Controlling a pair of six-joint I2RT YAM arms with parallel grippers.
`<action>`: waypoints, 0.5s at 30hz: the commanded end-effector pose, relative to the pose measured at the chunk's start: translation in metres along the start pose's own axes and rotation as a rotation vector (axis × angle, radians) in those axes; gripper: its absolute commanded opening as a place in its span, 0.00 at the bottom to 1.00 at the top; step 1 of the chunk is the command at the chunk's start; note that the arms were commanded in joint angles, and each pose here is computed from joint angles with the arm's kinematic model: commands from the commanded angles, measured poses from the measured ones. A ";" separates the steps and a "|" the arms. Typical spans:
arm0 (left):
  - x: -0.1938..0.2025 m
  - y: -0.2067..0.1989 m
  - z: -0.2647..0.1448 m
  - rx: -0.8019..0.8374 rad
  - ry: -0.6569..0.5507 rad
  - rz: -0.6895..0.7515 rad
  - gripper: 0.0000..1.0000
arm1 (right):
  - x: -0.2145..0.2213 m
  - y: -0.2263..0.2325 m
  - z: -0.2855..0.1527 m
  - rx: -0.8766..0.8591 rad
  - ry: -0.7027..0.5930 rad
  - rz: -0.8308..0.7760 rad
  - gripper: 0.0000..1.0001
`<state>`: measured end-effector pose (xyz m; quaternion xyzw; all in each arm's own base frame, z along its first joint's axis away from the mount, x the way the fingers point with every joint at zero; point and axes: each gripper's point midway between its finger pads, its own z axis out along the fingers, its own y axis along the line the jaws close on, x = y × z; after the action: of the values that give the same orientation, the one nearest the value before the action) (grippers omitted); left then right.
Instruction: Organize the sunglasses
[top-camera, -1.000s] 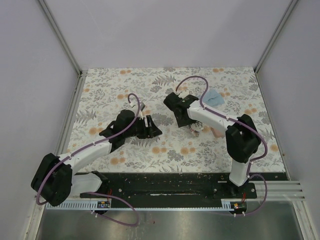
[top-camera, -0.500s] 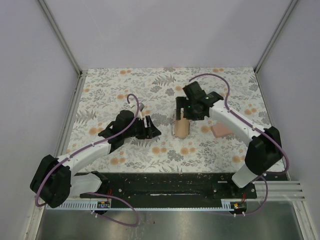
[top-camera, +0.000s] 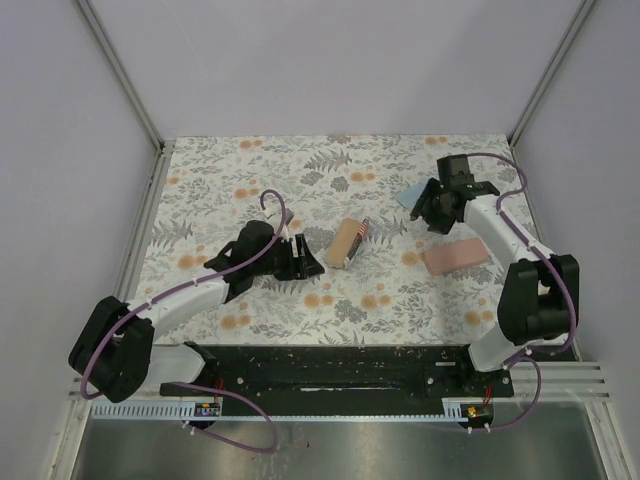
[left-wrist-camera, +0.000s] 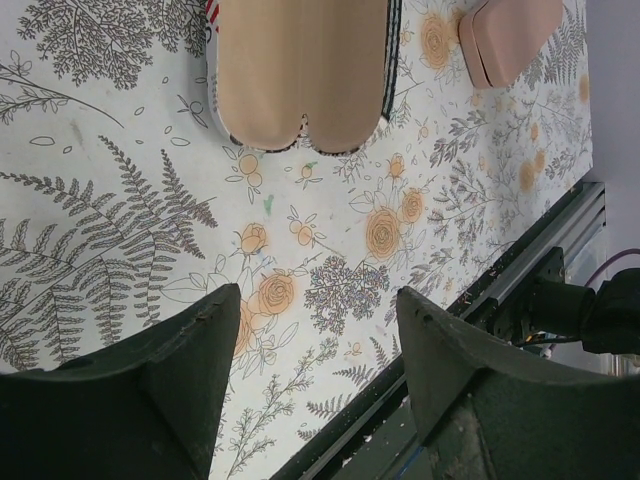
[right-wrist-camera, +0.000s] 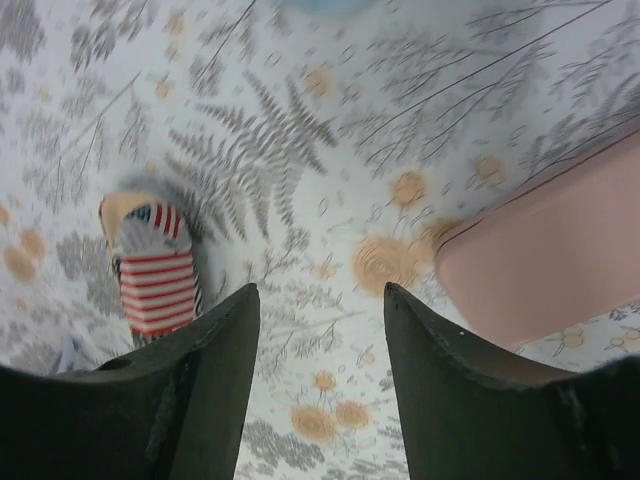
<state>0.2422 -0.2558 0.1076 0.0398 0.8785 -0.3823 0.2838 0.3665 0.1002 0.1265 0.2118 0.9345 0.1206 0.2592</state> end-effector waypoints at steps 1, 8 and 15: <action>-0.027 -0.019 -0.009 0.042 -0.087 0.045 0.67 | -0.052 -0.025 0.021 0.102 -0.136 0.195 0.59; -0.038 0.013 -0.044 -0.147 -0.225 0.005 0.71 | -0.091 -0.053 0.068 0.236 -0.154 0.283 0.54; -0.042 0.051 -0.090 -0.344 -0.367 -0.099 0.70 | -0.104 -0.062 0.116 0.255 -0.116 0.268 0.46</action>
<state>0.2524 -0.1928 0.1610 -0.0497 0.8562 -0.3136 0.4076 0.4623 0.0198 0.0532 0.3680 0.8973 0.0212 0.2429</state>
